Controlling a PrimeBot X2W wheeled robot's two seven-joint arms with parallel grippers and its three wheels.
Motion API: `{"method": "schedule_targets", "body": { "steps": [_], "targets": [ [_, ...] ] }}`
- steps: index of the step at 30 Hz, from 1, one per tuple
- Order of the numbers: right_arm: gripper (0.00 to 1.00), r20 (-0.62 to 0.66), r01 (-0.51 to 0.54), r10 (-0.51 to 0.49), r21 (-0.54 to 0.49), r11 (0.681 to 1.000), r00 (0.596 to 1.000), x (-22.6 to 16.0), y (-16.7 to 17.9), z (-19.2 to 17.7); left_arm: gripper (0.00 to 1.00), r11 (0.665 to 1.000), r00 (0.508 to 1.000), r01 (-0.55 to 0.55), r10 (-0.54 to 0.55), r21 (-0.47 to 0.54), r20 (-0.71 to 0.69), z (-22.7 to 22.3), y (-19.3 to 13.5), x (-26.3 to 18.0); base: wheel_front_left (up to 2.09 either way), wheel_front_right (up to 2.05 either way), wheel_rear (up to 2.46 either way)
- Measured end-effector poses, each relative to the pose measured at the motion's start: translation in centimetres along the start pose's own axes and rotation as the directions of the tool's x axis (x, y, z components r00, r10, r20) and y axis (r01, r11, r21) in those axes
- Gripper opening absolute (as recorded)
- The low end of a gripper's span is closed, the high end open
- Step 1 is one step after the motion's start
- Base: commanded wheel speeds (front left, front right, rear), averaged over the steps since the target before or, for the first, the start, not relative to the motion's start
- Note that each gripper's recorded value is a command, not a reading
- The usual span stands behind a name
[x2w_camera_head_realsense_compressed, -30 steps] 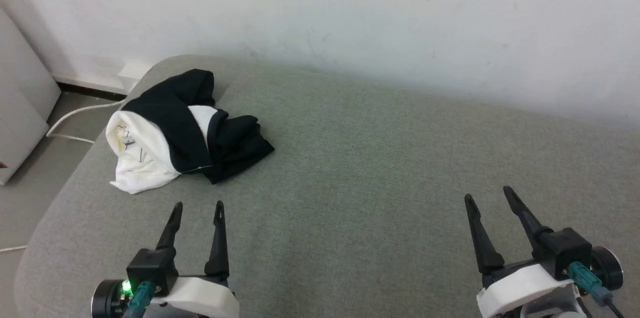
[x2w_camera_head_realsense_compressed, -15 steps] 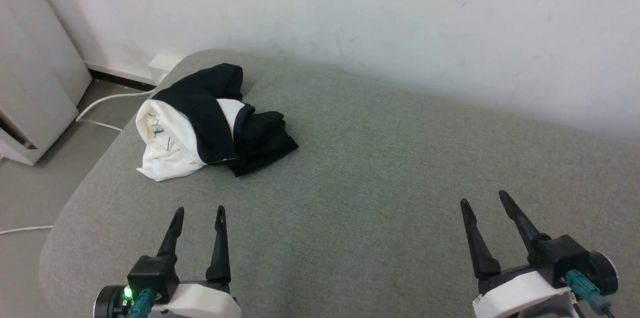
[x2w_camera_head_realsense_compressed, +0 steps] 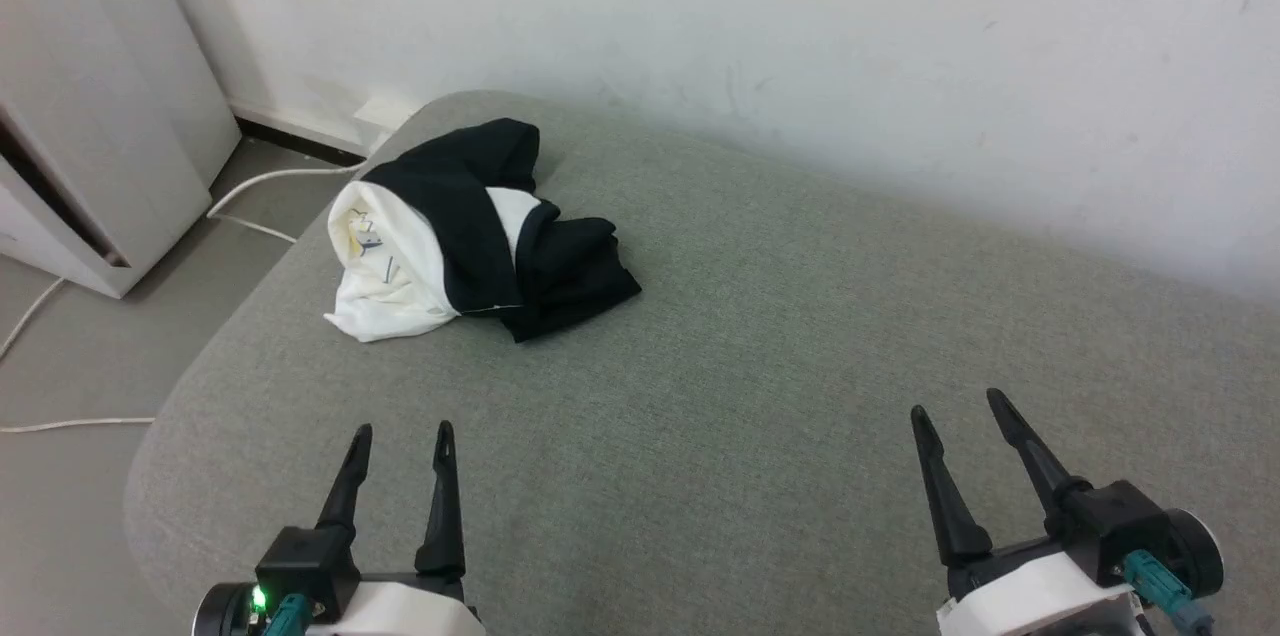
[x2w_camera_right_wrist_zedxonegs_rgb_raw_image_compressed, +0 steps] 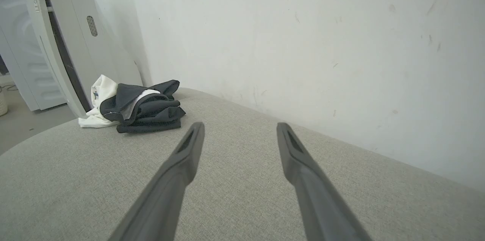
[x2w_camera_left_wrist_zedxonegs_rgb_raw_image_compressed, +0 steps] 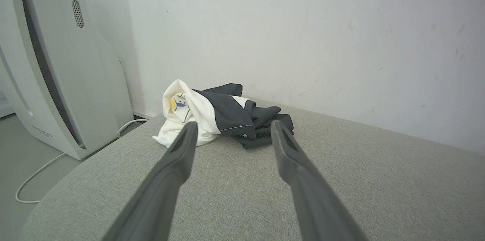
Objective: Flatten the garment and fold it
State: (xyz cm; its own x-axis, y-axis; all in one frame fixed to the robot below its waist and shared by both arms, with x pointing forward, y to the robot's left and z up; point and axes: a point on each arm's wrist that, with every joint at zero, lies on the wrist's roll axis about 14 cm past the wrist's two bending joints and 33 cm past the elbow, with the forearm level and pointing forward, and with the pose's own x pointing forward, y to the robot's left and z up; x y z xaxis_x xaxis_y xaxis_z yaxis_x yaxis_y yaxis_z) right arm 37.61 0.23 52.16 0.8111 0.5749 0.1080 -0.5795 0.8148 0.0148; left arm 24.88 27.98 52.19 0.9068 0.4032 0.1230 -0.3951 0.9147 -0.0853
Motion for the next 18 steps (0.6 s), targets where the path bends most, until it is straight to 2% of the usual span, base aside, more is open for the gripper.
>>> {"method": "schedule_targets", "body": {
  "steps": [18],
  "targets": [
    [1.0, 0.009, -0.06, 0.06, 0.016, 0.998, 0.998, 0.6, 1.9, -0.2, 1.0, 0.999, 0.999, -0.046, 0.046, -0.006, 0.019, 0.2, 1.4, -1.1, 0.0, 0.0, 0.0]
  ]
}}
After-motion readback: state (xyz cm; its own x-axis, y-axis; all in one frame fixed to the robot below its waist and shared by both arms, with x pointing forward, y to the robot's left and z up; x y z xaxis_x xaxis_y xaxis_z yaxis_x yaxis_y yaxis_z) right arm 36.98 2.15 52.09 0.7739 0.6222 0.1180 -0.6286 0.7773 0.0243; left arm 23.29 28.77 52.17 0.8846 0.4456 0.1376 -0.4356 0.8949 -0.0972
